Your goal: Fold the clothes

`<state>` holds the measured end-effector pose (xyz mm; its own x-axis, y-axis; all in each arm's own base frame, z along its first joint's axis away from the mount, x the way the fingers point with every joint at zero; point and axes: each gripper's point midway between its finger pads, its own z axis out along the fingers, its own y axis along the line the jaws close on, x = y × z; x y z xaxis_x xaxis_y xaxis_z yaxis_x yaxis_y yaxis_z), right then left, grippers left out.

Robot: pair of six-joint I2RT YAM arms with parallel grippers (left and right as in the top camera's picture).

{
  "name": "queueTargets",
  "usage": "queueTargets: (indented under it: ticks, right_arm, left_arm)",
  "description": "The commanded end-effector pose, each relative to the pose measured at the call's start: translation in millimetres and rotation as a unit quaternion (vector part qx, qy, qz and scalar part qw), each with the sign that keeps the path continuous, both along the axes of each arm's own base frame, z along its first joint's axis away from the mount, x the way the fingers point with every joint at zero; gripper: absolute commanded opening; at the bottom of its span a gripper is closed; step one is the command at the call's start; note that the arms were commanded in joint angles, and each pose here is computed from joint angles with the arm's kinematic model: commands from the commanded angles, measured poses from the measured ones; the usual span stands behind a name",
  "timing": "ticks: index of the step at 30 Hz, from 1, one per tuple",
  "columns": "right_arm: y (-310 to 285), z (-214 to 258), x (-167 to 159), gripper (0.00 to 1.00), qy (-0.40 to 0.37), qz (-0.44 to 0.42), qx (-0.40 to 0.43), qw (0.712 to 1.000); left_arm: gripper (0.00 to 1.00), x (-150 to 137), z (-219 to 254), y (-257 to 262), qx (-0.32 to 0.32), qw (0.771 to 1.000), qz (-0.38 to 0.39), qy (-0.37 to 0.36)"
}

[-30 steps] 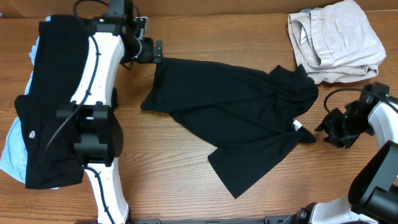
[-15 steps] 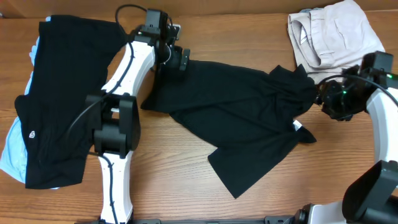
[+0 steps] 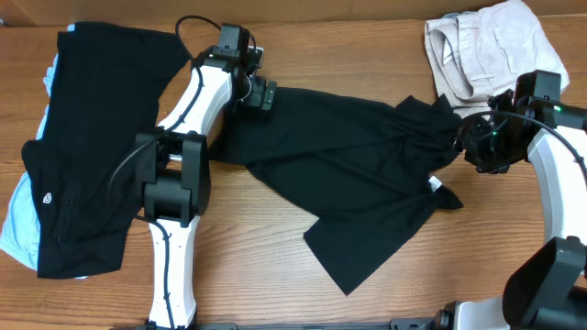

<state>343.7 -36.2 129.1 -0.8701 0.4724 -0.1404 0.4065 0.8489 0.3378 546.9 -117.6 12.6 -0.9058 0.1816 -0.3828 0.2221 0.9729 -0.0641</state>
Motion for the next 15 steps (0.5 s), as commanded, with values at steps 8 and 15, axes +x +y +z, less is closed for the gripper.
queueTargets:
  ticks: [8,15]
  right_arm:
    - [-3,13,7,0.55,-0.026,0.008,-0.016,0.999]
    - [-4,12,7,0.56,-0.026,0.011,-0.02,0.999]
  left_arm:
    - [0.95,7,6,12,0.084,0.996,-0.004,-0.015]
    - [0.93,23,39,16,0.107,0.993,0.019,-0.048]
